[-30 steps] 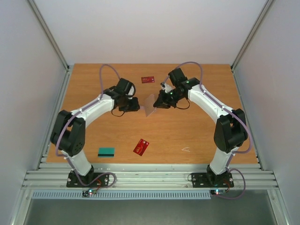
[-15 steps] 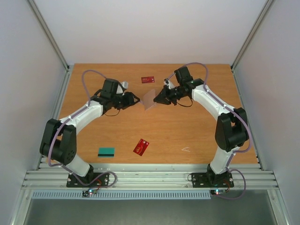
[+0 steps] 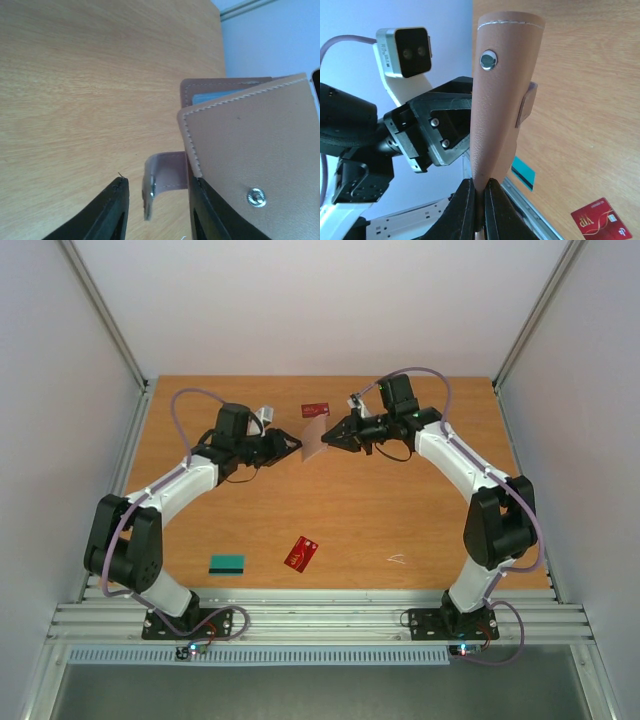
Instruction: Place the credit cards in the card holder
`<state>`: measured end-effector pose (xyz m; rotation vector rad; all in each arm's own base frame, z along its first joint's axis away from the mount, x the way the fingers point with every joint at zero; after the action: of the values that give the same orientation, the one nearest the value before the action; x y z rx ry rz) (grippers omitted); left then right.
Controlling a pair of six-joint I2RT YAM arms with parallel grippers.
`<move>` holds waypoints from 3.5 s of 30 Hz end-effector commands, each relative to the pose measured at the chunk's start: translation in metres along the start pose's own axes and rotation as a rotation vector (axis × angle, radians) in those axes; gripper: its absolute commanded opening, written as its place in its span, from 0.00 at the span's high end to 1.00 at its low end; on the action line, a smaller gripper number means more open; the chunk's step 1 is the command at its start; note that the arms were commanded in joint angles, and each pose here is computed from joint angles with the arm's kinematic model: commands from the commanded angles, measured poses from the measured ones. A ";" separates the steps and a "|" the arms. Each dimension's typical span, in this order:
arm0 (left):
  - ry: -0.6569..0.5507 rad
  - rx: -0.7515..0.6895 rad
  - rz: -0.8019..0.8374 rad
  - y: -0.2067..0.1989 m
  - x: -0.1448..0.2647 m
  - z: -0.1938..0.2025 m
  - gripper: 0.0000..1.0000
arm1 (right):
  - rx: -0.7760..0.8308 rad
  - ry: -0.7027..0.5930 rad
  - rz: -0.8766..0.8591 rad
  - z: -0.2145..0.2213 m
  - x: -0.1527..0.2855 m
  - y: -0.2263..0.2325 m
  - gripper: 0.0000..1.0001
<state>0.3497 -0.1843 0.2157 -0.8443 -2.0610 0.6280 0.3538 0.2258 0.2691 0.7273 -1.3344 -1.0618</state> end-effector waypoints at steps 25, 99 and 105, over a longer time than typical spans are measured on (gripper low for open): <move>-0.149 -0.015 0.238 -0.025 0.014 -0.024 1.00 | 0.008 0.054 -0.112 0.001 0.002 -0.009 0.99; 0.521 -0.023 -0.342 0.116 -0.025 0.071 1.00 | -0.095 0.196 0.271 -0.026 -0.102 -0.131 0.56; 0.523 -0.023 -0.327 0.114 -0.028 0.071 1.00 | -0.072 0.221 0.242 -0.022 -0.110 -0.120 0.56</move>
<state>0.3458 -0.1392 0.0935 -0.5723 -1.6965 0.1832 0.3612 0.2655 0.1100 0.5545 -1.1824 -0.8013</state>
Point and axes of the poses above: each gripper's point midway between its finger pads, its own x axis back along the fingers, its own y axis along the line the jaws close on, z = x × y, the point moved 7 cm from there along x, back along the fingers, and after that the axes turned 15 degrees about -x, right-handed, at the moved point
